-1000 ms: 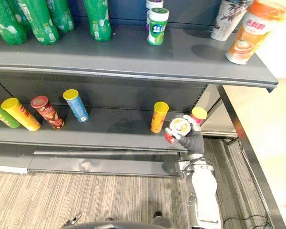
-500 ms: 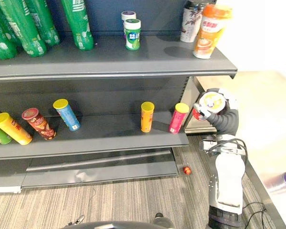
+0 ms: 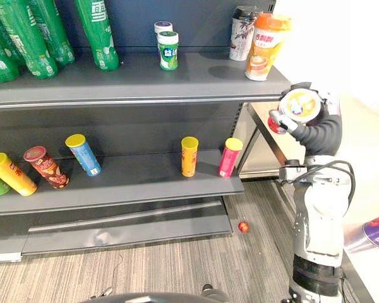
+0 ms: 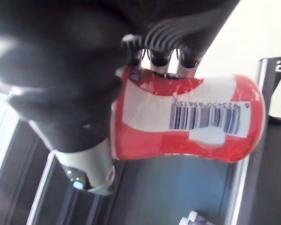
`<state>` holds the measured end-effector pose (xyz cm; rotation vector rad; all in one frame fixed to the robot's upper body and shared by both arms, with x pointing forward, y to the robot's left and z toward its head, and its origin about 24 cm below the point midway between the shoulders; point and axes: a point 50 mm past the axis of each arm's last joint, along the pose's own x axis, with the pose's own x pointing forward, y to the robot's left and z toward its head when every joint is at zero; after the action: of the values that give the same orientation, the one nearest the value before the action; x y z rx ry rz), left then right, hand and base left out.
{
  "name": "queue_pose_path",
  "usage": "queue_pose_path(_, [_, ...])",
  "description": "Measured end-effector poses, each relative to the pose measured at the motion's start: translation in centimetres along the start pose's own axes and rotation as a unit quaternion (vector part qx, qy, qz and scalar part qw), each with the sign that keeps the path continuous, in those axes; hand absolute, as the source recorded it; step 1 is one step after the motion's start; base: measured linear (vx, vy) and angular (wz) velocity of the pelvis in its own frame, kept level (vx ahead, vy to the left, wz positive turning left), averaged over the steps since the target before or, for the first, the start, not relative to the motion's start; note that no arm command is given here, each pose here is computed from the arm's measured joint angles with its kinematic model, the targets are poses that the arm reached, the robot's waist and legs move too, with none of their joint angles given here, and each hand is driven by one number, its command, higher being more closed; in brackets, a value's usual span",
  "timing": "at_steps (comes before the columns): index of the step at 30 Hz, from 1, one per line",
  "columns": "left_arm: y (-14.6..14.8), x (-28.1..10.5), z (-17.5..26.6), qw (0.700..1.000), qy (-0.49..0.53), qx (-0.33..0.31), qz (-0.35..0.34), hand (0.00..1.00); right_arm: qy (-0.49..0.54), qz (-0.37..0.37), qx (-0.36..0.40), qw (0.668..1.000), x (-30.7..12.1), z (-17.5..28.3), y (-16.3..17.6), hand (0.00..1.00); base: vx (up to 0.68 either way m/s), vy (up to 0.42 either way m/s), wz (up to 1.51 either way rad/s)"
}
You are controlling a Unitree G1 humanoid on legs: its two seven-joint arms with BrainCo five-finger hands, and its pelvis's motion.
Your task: Put the gum and the chips on the shelf.
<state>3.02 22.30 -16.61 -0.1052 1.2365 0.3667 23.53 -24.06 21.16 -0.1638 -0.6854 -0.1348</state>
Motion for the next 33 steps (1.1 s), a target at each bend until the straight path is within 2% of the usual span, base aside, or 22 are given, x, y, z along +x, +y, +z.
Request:
queue_pose_path(8, [0.4,0.0,-0.1,1.0,0.005,0.02,0.001,0.0,-0.018,0.079,0.044,0.996,4.3,0.0,3.9,1.0,-0.03,-0.014,0.01])
queue_pose_path(9, [0.6,-0.1,-0.9,0.999,0.028,0.027,0.003,0.0,0.033,0.134,0.076,0.987,5.5,-1.9,7.2,1.0,-0.12,-0.06,0.09])
queue_pose_path(10, [0.6,-0.1,-1.0,0.999,0.029,0.028,0.003,0.0,0.038,0.14,0.084,0.986,5.5,-2.0,7.5,1.0,-0.12,-0.061,0.06])
queue_pose_path(14, [0.7,-0.1,-1.1,0.999,0.031,0.029,0.004,0.0,0.049,0.144,0.084,0.985,6.1,-2.4,7.9,1.0,-0.03,-0.017,-0.03])
queue_pose_path(19, [0.5,0.0,-0.6,0.999,0.03,0.039,0.0,0.0,0.094,0.164,0.095,0.977,8.9,-3.7,10.1,1.0,-0.02,-0.015,0.0])
queue_pose_path(24, [0.5,0.1,-0.5,0.999,0.031,0.04,0.001,0.0,0.111,0.178,0.116,0.971,11.2,-3.2,11.9,1.0,0.0,-0.009,0.03])
queue_pose_path(33, [0.6,0.1,-0.4,0.999,0.031,0.04,0.002,0.0,0.121,0.173,0.136,0.968,14.3,-2.0,12.9,1.0,0.0,-0.009,-0.02])
